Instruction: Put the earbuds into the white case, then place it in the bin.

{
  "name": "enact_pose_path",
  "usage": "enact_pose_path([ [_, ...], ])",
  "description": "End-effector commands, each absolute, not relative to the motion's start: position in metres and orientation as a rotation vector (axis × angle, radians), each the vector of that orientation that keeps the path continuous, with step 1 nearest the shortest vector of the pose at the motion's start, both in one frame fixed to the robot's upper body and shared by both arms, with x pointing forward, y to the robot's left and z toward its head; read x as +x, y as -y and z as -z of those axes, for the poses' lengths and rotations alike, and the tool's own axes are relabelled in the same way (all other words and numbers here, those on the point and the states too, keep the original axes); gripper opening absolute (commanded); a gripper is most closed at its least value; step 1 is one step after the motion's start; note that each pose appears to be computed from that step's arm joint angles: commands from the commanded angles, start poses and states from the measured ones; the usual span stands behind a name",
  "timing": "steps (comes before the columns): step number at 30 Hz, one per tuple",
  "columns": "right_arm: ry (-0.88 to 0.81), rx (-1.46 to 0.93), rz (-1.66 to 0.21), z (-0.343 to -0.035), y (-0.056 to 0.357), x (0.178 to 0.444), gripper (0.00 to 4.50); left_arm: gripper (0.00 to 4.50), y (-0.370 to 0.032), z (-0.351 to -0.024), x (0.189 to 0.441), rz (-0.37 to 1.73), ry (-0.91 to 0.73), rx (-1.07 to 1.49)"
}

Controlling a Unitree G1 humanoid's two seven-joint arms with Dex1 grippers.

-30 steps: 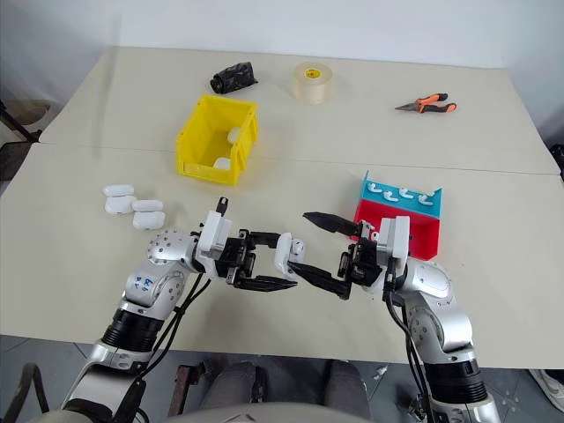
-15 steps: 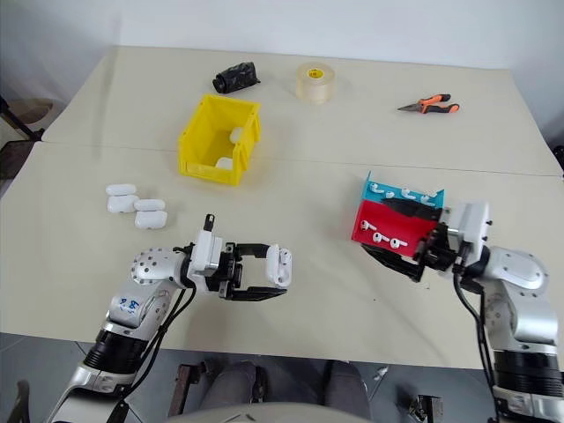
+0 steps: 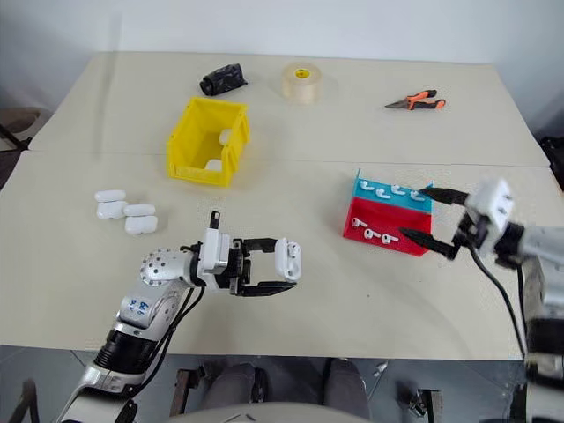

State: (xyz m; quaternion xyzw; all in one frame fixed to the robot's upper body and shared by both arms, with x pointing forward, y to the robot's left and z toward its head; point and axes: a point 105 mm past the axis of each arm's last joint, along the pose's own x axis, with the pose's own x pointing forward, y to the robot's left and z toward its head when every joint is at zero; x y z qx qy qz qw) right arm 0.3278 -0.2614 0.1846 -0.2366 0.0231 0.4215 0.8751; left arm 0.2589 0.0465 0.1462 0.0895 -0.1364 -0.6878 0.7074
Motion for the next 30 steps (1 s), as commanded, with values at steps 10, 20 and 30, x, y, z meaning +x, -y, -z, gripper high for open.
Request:
enact_pose_path([
  [10, -0.484, -0.634, -0.713, -0.211, 0.274, 0.4, 4.46, 2.72, -0.032, -0.154, 0.253, 1.545, 0.383, 0.214],
  [20, -0.648, -0.844, -0.73, -0.197, 0.271, 0.41, 4.46, 2.72, -0.033, -0.156, 0.256, 1.503, 0.395, 0.227],
  [30, -0.722, -0.907, -0.736, -0.182, 0.266, 0.413, 4.46, 2.72, -0.032, -0.159, 0.258, 1.482, 0.408, 0.228],
])
